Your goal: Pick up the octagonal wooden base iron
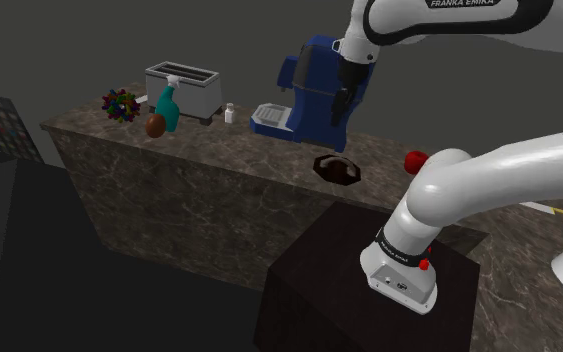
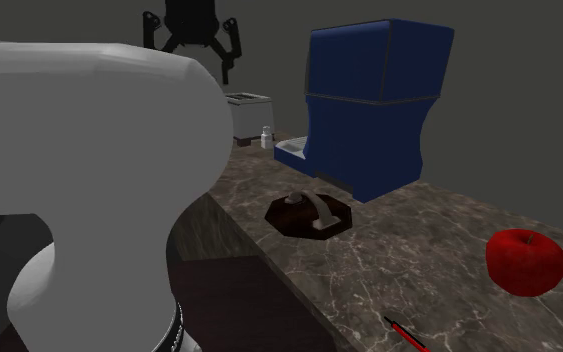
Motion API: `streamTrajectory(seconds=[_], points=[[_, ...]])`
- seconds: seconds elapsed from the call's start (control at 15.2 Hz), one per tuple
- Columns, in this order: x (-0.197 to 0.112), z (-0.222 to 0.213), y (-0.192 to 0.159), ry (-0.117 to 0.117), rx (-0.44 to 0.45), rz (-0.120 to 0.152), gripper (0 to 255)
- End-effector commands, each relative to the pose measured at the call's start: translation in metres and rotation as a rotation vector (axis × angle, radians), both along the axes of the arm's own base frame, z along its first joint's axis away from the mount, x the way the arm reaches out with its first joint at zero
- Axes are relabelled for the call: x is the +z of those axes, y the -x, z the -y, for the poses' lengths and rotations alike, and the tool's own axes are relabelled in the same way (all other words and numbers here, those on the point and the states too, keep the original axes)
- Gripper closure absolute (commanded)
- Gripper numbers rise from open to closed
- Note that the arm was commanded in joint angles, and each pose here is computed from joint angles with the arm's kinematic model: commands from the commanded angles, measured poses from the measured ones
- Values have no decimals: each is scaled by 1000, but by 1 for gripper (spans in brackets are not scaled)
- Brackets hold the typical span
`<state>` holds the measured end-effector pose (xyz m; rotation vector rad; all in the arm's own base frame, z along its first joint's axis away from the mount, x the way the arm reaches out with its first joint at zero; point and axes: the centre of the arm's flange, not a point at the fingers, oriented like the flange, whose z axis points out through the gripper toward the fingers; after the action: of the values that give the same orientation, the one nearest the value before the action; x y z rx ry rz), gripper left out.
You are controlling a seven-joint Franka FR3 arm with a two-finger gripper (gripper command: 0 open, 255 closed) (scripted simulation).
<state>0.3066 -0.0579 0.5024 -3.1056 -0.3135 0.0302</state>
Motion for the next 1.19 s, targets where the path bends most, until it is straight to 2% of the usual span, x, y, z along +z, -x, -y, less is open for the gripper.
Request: streamTrajectory(seconds=[0.0,1.12], points=[[-20,17,2,1,25,8,0],[-183,171,-3,6,219,62,0]])
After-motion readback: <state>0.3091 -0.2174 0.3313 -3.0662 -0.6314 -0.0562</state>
